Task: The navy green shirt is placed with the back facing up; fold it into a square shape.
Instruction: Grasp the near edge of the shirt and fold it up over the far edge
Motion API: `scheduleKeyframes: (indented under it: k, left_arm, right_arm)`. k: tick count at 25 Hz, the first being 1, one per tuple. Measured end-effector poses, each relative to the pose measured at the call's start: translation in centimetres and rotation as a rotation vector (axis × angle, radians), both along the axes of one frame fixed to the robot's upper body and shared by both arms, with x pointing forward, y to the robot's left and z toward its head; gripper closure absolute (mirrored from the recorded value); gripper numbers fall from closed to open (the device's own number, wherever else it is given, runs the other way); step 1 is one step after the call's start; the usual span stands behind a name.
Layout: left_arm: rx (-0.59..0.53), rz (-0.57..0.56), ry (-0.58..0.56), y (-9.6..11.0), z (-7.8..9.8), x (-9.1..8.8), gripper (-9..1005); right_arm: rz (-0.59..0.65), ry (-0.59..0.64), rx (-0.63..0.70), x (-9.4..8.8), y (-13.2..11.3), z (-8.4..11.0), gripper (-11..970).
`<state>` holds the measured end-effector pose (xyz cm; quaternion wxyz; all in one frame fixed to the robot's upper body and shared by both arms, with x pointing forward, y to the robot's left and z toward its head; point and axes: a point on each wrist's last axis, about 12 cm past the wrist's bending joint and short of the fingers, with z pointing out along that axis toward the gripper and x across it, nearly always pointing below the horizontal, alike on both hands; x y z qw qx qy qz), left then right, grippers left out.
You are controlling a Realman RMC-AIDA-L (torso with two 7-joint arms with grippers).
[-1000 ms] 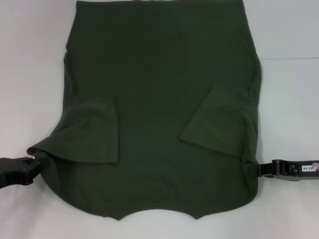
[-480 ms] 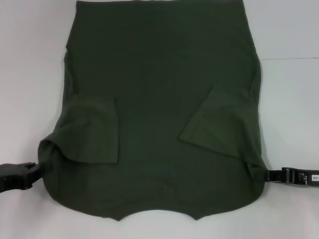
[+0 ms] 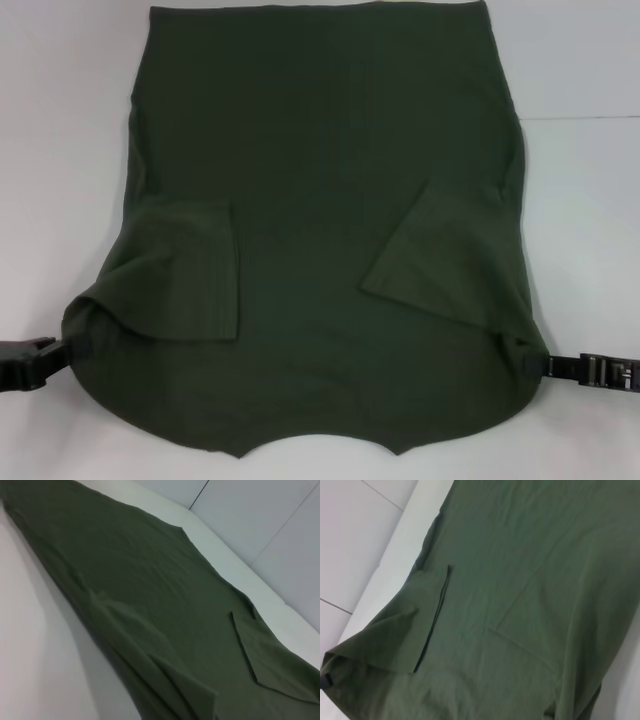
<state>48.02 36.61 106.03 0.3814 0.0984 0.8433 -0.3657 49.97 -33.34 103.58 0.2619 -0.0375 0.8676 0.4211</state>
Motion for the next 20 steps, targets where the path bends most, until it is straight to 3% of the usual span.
scheduleKeyframes:
  k: [8,20]
  left_arm:
    - [-0.072,-0.014,0.088,0.7,0.3,-1.4,972]
    - [-0.258,-0.051,0.134,1.3,0.9,-4.7,973]
  right_arm:
    - [-0.034,-0.045,0.046,-2.4,-1.9,0.3,883]
    - [-0.045,-0.113,0.113,-7.8,-3.8,0.3,882]
